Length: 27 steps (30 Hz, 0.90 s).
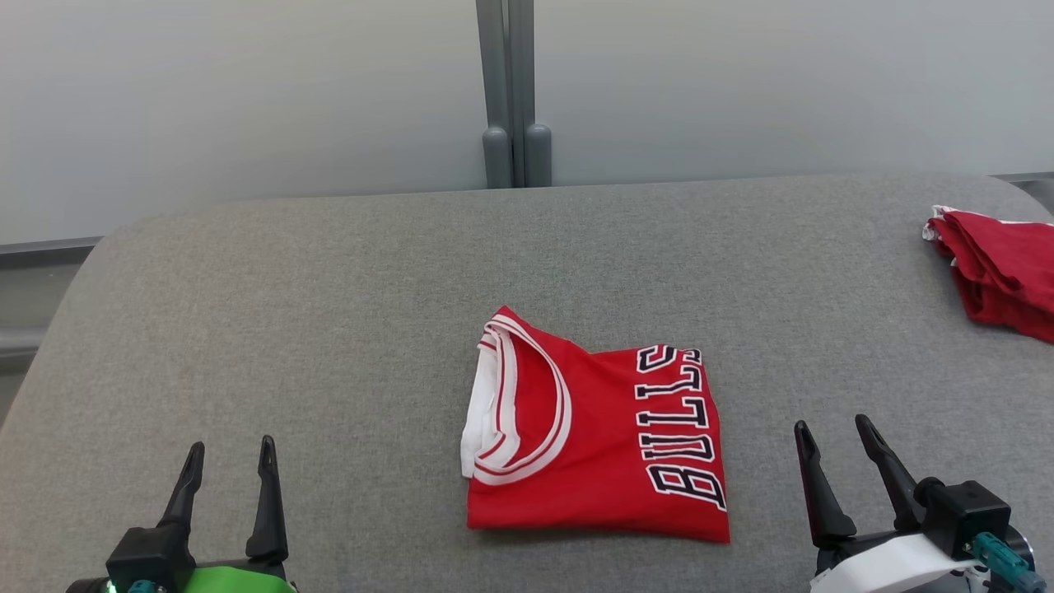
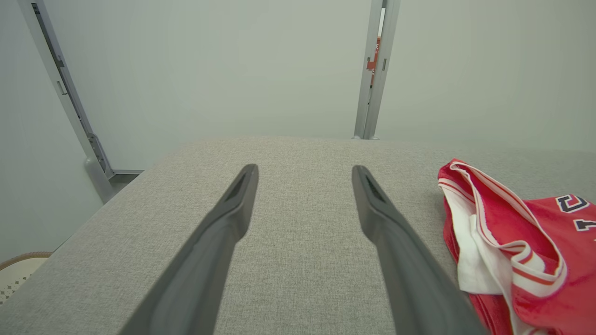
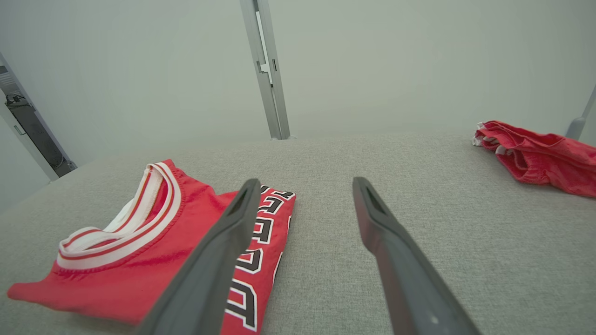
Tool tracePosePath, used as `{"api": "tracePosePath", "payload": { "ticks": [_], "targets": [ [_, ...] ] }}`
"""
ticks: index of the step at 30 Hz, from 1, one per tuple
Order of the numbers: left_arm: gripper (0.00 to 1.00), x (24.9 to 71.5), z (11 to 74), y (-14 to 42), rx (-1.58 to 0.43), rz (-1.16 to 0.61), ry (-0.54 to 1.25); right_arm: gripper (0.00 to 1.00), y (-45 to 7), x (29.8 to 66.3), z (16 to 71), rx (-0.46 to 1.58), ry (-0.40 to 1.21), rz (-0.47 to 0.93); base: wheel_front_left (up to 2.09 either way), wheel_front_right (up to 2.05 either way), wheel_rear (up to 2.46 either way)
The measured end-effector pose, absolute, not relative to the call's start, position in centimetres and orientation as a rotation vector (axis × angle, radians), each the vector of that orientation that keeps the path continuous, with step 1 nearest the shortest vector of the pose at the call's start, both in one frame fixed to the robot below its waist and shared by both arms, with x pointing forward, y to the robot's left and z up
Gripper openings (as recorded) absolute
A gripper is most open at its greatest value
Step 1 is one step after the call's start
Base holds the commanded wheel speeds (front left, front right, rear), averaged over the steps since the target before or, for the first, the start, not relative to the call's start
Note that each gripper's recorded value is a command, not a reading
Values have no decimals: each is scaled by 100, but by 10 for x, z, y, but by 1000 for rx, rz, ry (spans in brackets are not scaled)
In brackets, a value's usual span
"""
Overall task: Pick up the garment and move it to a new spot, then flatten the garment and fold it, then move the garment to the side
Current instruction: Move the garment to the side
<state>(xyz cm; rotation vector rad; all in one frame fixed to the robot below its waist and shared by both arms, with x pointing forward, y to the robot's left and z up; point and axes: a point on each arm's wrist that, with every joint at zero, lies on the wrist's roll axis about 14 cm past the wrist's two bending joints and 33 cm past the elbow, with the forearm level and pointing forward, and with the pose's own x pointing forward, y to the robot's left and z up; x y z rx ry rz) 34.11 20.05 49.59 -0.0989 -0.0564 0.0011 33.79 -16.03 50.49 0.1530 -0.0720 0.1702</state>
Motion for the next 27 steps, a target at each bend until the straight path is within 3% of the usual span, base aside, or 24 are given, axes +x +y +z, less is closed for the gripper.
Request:
{"api": "tracePosePath", "payload": {
  "ticks": [16,27],
  "targets": [
    [100,341,494,201,-98,4,-49,100,-151,343,502,144,-60,201,0,0,0],
    [100,339,486,202,-100,11,-26,100,-131,387,510,83,-48,279,0,0,0]
  ]
}}
